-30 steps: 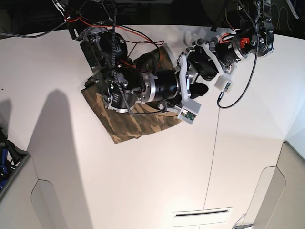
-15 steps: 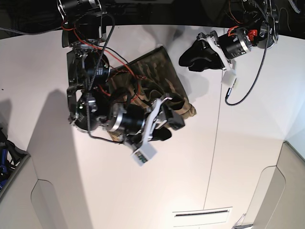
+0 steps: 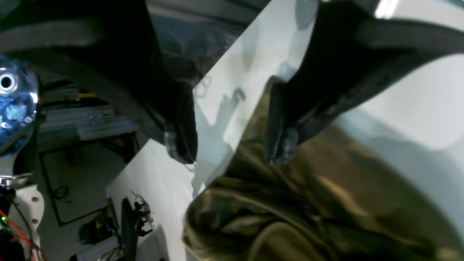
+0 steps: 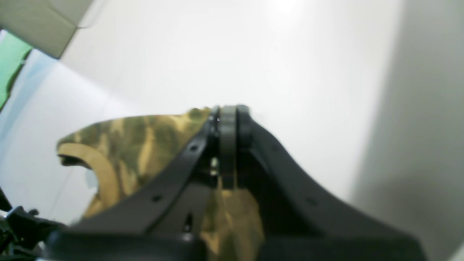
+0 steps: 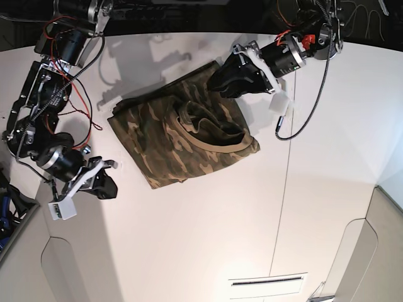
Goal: Fold the T-shirt properly
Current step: 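Press and tuck the folded layers with the left gripper near the collar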
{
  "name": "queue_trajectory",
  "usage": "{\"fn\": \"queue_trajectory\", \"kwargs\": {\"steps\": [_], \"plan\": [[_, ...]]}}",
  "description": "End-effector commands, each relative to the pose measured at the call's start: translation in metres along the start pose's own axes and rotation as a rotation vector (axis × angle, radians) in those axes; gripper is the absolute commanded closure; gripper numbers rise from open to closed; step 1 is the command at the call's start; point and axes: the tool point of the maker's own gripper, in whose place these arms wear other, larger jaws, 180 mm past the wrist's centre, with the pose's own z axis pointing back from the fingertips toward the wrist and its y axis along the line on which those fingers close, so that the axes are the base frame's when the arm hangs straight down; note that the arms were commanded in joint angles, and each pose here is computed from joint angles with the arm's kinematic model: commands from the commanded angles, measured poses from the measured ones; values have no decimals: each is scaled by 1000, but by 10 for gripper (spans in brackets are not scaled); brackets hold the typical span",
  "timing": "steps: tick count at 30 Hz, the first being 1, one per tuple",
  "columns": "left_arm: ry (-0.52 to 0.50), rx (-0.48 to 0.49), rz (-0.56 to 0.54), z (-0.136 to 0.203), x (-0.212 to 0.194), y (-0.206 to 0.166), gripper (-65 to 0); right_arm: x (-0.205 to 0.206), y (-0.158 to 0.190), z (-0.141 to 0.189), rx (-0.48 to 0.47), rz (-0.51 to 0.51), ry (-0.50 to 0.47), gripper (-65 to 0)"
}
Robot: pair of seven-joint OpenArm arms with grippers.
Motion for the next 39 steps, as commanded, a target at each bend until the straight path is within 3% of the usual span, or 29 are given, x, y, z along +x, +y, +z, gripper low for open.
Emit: {"fn": "queue_trajectory", "kwargs": {"steps": [1,14,32,34,39], "plan": [[-45,-33,-6,-4,11,-10,-334,12,-6,8,-10,20,-42,0],[-75,-12,7,-32,26,-8,-334,-24,-21,22,-32,2,37,0],[-74,46,-4,-46,30,6,-333,-27,-21,22,-31,0,53,0],[-75,46,-4,-46,30,6,-293,-27,-20,22,-30,-1,52,0],[-74,81,-34,-49,30,10,-37,-26,-19,22,-20,-5,45,0]]}}
